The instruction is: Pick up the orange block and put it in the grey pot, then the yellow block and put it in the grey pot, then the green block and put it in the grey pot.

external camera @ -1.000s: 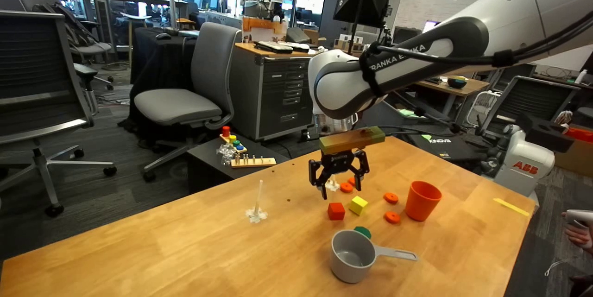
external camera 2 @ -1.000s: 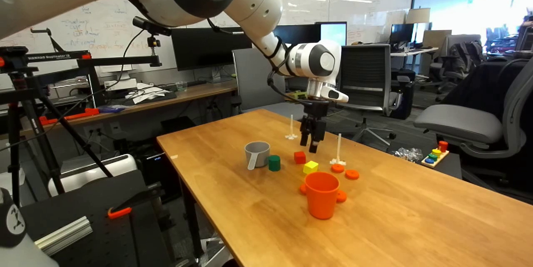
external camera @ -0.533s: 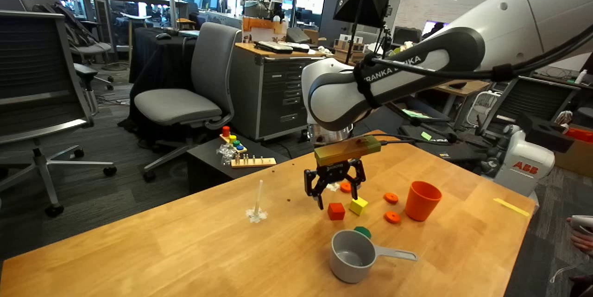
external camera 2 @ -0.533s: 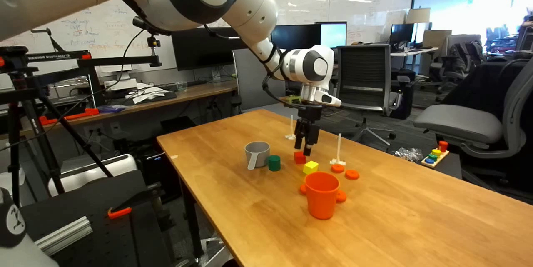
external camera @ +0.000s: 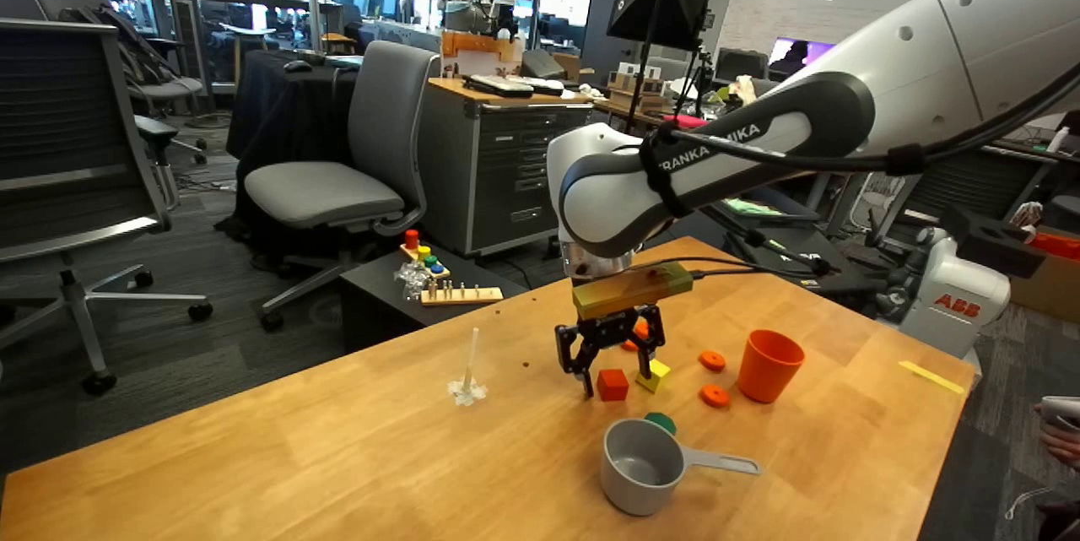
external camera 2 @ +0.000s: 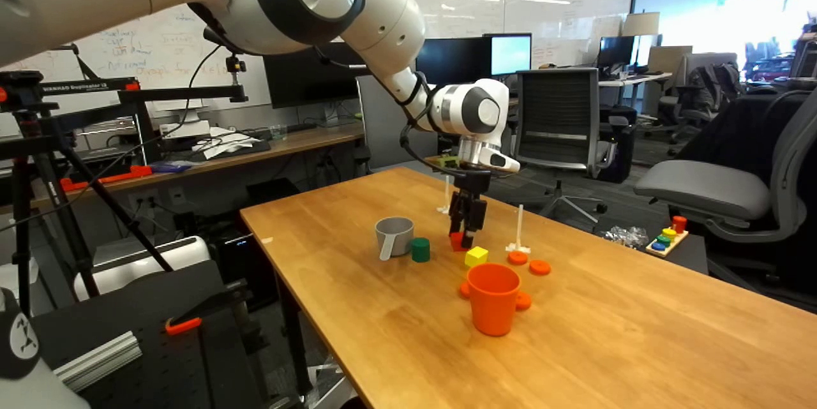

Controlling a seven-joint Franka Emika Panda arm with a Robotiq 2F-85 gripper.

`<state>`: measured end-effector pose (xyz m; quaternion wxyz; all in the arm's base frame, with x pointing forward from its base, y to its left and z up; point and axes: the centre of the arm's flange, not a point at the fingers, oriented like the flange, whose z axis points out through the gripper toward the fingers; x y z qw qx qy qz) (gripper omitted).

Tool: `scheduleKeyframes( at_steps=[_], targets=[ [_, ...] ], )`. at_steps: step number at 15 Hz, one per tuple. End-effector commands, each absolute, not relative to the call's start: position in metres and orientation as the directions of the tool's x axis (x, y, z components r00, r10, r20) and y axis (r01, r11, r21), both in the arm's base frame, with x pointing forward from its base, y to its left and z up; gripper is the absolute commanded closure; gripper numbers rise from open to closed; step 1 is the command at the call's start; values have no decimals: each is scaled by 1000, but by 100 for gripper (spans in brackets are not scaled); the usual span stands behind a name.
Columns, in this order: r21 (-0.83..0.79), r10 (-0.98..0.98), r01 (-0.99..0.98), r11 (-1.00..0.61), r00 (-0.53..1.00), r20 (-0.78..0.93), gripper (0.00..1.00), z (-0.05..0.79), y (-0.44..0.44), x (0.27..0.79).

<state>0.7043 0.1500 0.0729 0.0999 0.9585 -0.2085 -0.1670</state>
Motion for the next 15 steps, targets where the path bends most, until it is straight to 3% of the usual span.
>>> scheduleKeyframes(
  at_steps=[1,7,15],
  targets=[
    [265,-438,-373,-889,860,-261,42,73,145,705],
    [241,-453,-399,-885,856,-248,87,87,135,708],
    [123,-403,-386,-914,900,-169,87,194,171,707]
  ],
)
